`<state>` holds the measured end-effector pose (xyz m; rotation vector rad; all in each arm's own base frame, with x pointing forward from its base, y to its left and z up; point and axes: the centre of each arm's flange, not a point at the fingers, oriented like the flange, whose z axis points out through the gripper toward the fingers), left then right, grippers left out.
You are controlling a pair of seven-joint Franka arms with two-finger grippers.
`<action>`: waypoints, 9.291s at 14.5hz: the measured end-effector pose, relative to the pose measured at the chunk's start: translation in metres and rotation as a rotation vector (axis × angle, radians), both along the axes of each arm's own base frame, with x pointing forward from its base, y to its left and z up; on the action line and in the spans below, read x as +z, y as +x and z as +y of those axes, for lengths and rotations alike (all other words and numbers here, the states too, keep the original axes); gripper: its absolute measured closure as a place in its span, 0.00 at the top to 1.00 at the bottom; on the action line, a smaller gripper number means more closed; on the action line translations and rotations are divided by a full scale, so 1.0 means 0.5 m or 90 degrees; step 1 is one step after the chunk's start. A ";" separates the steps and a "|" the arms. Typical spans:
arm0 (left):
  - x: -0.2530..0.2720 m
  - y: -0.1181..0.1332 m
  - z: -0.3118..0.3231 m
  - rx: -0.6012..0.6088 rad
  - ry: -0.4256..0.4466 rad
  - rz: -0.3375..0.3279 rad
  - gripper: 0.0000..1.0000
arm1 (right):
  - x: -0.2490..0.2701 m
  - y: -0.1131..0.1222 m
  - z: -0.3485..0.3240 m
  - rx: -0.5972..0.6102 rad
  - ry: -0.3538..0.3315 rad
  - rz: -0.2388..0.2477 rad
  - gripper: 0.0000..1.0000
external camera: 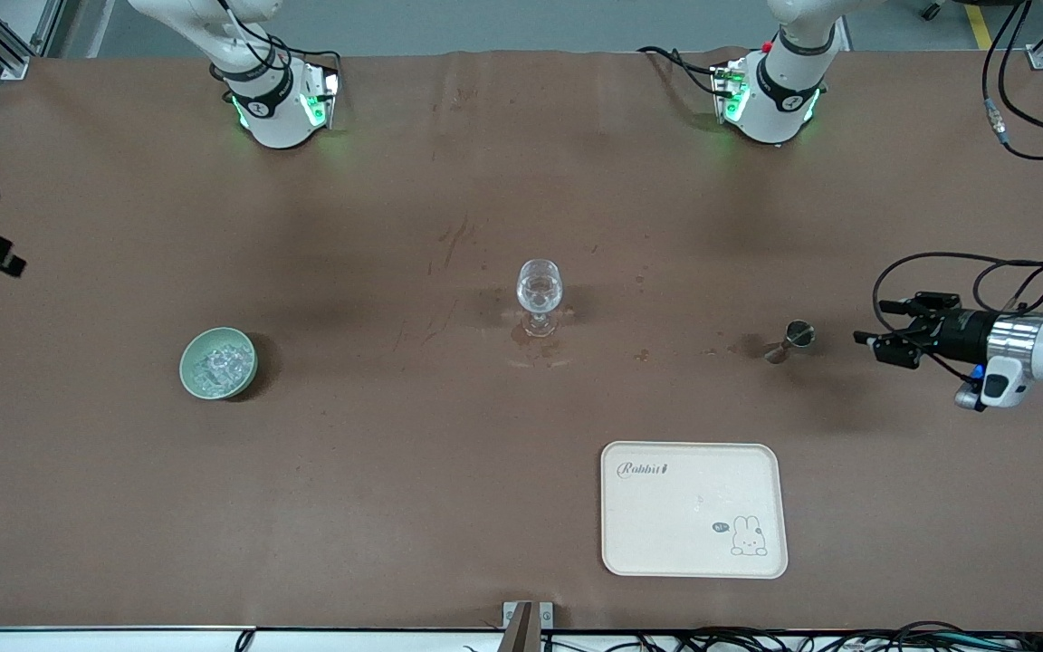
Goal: Pour wine and add ice with both arms
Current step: 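Reach the right gripper toward the ice bowl while the left gripper reaches the jigger, then grasp the metal jigger with the left gripper while the right gripper lowers, then pinch an ice cube from the green bowl with the right gripper, then lift the ice cube with the right gripper while the left gripper carries the jigger, then tilt the jigger over the wine glass with the left gripper to pour, then move the jigger toward the tray while the right gripper brings ice over the glass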
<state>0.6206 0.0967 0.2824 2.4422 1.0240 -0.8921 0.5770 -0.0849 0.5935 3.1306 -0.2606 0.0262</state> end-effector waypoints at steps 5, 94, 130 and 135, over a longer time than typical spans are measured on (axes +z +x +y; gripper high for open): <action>-0.114 0.006 -0.008 0.097 -0.056 0.056 0.81 | -0.227 0.030 -0.007 0.089 -0.006 -0.009 1.00; 0.153 -0.127 -0.841 0.217 -0.029 0.173 0.21 | 0.114 -0.024 -0.009 0.012 0.001 0.012 0.28; 0.160 -0.020 -0.792 0.273 -0.032 0.203 0.21 | 0.083 -0.012 0.079 0.011 0.014 0.040 0.28; 0.120 0.115 -0.621 0.368 -0.125 0.232 0.21 | 0.081 -0.034 0.394 -0.046 0.014 0.054 0.28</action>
